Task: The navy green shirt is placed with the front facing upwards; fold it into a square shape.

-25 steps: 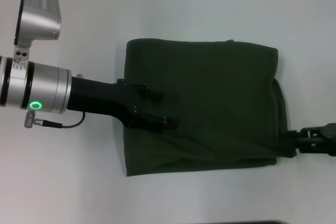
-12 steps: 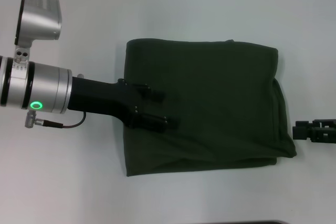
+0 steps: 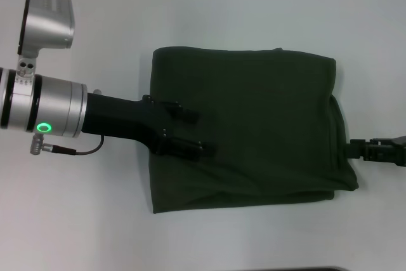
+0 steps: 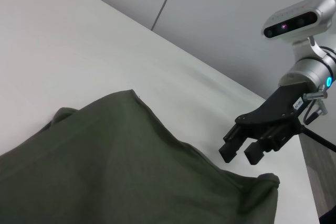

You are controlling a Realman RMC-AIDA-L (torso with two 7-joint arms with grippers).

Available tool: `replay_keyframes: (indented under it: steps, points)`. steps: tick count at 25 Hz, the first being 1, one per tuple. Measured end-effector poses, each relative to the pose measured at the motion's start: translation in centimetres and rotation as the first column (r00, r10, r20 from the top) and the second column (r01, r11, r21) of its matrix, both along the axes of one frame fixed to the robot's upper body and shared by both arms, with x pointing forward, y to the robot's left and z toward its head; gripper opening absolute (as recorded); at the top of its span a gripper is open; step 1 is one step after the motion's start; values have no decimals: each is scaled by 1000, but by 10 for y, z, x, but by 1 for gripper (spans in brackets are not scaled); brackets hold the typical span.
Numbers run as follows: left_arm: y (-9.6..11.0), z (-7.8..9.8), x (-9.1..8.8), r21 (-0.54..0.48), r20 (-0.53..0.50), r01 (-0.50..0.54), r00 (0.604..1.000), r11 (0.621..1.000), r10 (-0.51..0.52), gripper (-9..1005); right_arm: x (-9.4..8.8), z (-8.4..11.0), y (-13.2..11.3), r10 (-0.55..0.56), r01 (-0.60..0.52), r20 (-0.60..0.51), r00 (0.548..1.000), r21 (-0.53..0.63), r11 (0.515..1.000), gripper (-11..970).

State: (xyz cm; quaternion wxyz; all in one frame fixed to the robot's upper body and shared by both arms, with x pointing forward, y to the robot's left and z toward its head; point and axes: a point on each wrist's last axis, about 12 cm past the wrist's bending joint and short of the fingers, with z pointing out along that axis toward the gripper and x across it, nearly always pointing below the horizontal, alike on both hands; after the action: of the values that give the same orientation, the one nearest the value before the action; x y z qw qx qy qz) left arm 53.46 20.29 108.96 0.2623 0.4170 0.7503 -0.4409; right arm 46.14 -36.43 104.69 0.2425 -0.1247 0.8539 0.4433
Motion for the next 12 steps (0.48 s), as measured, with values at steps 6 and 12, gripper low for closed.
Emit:
replay_keyframes:
  steps: [6, 12]
  points:
    - [0, 0, 0, 0, 3, 1, 1000, 1000, -1, 901, 6, -3, 6, -24, 24, 11, 1000, -10, 1000, 338]
    - [-1, 1, 0, -1, 3, 8, 1000, 1000, -8, 900, 16, -6, 14, -37, 38, 27, 999, -27, 999, 327]
